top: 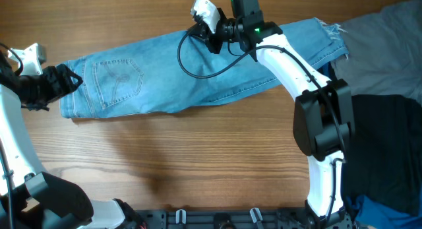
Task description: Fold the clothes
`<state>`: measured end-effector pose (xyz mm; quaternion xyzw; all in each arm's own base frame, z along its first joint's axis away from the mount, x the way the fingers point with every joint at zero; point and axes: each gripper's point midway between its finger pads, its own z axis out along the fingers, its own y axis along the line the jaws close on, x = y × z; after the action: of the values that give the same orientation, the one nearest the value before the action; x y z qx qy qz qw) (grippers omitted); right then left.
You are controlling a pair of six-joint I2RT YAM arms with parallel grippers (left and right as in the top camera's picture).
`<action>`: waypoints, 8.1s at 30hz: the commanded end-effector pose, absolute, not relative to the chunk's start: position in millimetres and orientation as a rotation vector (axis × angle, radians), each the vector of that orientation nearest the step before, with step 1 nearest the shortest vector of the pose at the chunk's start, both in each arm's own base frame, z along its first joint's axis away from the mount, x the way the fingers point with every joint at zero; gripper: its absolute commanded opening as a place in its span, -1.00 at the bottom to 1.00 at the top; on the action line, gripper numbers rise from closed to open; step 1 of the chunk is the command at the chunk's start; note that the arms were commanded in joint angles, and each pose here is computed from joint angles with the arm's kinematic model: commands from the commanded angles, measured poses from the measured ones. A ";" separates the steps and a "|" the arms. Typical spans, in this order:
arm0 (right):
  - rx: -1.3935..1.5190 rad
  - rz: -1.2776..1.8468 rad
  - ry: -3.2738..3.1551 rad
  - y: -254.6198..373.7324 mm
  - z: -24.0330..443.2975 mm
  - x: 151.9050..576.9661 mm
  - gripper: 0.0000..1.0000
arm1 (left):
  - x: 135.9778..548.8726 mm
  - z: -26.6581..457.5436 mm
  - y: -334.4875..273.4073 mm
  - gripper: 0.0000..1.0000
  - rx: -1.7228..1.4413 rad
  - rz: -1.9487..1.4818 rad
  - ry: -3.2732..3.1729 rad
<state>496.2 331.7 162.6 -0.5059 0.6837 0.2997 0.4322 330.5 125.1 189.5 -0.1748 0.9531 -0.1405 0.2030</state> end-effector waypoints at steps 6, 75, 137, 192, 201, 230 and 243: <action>-1.127 0.621 1.979 309.2 95.6 521.0 0.99 | 332.9 187.8 123.2 0.56 -0.480 -0.407 2.664; 0.020 0.361 2.850 32.4 42.1 480.9 0.63 | 238.7 27.7 256.7 0.29 -1.576 -0.534 2.414; -1.215 0.838 2.373 440.8 154.9 340.6 0.01 | 287.3 202.0 146.0 0.34 -0.944 -0.433 2.505; -1.321 0.152 2.270 420.6 26.4 357.3 -0.04 | 341.4 194.1 81.3 0.37 -0.542 -0.619 2.562; -1.281 0.134 2.192 423.8 72.0 370.5 -0.92 | 341.5 194.1 81.4 0.37 -0.541 -0.619 2.561; -1.217 0.600 2.037 476.9 149.5 350.9 1.00 | 340.6 193.8 80.9 0.38 -0.544 -0.622 2.565; -0.220 0.543 2.718 202.0 98.8 475.5 -0.92 | 364.0 205.7 -18.9 -0.61 -0.176 -0.904 2.531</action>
<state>474.3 238.5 136.9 -0.1546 0.9439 0.1217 0.2652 353.8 21.9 202.4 -0.1262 0.9196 -0.2999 0.2201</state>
